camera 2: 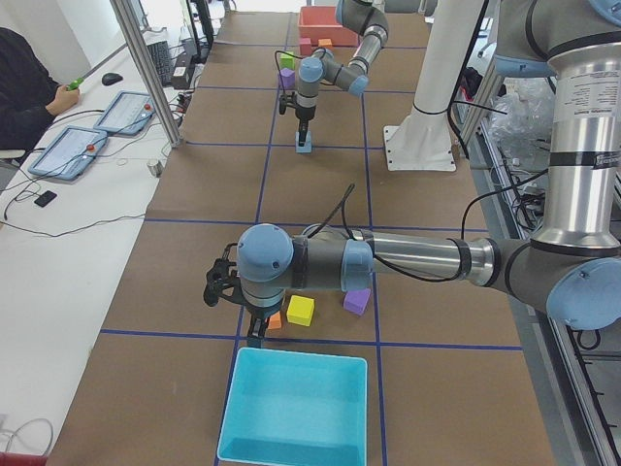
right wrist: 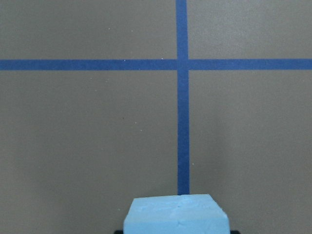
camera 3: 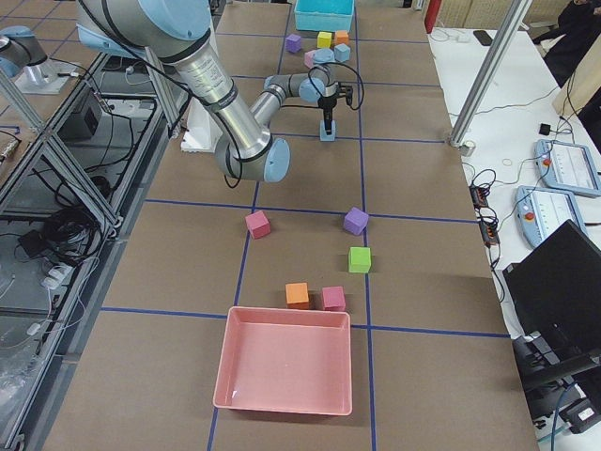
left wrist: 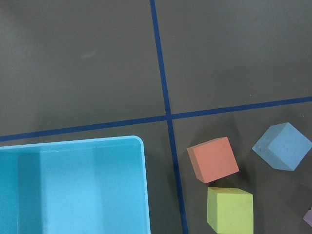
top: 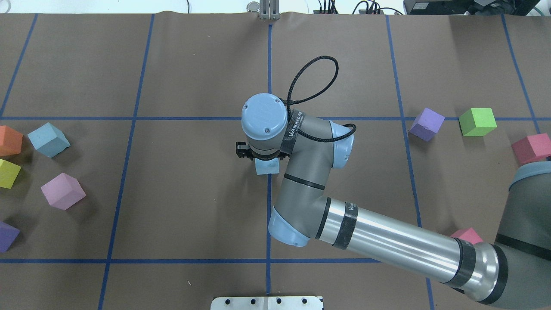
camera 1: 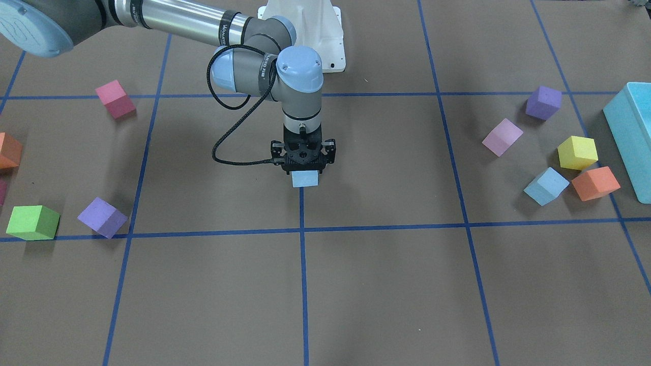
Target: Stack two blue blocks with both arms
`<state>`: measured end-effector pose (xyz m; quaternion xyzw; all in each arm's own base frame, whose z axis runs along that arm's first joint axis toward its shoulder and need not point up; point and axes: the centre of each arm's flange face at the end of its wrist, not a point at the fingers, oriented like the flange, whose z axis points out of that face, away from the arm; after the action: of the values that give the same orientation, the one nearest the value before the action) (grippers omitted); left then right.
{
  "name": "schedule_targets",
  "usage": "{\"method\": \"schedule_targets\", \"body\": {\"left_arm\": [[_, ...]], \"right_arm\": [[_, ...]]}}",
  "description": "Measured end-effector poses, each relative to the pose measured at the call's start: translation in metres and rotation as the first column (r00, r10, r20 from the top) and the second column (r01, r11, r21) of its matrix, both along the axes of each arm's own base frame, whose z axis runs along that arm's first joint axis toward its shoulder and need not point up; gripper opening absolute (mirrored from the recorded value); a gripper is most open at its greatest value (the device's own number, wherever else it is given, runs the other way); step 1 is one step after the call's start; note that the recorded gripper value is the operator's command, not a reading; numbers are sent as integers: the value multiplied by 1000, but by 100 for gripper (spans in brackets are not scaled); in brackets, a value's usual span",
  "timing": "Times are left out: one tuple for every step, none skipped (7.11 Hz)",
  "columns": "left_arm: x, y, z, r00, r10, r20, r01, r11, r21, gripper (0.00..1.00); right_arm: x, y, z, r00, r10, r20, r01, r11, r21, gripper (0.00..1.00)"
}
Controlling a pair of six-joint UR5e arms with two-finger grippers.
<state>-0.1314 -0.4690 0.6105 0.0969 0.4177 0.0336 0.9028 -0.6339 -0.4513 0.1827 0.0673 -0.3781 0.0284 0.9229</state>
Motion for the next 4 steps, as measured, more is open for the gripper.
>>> {"method": "schedule_targets", "body": {"left_arm": [[0,0,0,1000,0,1,0,1000,0,98],[0,0,0,1000,0,1,0,1000,0,98],[0,-3,-3,1000,0,2,0,1000,5,98],[0,-12,-12,1000,2,5,-2,1000,23,98]], "right_arm": [[-1,0,1,1000,4,-4,-4,1000,5,100],[2,-2,1,1000,7,-5,-7,1000,11,100],[10,-11,0,1000,8,-2,-8,1000,18,100],[35,-38,5,1000,-4,2,4,1000,19,100]]}}
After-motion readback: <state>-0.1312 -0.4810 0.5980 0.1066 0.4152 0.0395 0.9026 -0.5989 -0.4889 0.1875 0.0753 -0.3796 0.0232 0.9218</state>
